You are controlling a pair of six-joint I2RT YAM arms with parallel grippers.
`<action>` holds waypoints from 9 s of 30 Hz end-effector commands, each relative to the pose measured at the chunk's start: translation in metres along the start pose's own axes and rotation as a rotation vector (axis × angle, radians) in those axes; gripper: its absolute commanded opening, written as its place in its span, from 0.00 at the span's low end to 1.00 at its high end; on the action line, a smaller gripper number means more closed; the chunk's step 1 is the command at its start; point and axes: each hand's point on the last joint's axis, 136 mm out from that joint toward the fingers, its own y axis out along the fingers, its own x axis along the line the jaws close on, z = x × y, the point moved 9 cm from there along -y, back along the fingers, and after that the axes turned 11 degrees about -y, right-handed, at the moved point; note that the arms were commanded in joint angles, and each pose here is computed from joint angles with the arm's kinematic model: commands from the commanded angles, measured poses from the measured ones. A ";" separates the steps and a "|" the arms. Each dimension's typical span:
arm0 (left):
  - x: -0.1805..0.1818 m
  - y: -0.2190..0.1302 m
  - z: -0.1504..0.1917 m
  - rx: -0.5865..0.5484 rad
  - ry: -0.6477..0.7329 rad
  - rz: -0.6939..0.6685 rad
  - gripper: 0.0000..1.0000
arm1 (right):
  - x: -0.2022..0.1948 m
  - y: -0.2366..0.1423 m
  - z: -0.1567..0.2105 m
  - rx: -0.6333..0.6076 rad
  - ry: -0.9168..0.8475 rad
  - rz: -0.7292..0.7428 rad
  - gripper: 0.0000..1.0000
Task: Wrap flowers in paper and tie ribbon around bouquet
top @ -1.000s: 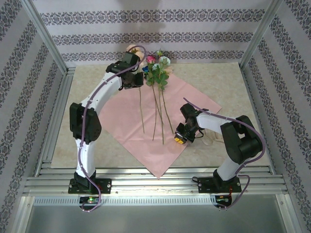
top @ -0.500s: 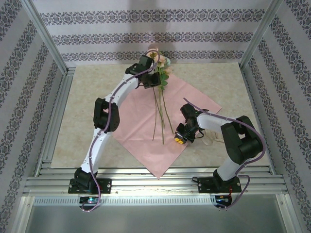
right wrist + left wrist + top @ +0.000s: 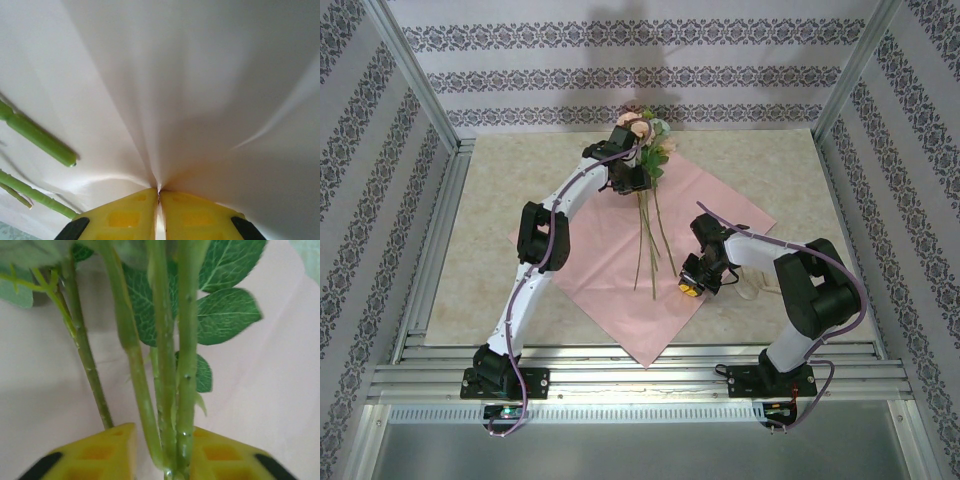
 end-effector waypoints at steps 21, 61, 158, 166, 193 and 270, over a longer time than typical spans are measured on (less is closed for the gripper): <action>0.042 -0.094 0.034 -0.028 -0.162 -0.032 0.23 | 0.012 -0.035 0.000 -0.132 -0.189 0.185 0.23; 0.182 -0.089 0.121 0.171 -0.517 -0.066 0.04 | 0.175 0.069 0.175 0.018 -1.566 0.345 0.61; 0.171 -0.135 0.255 0.193 -1.236 -0.160 0.00 | 0.173 -0.046 0.083 -0.002 -1.436 -0.246 0.60; 0.181 -0.133 0.253 0.253 -1.469 -0.157 0.00 | 0.134 -0.087 0.070 -0.306 -1.541 -0.386 0.62; 0.206 -0.118 0.256 0.160 -1.853 -0.068 0.00 | 0.037 -0.064 0.113 -0.490 -1.956 -0.279 0.76; 0.128 -0.110 0.202 0.178 -0.959 -0.169 0.39 | 0.155 -0.007 -0.042 -0.180 -1.627 0.057 0.00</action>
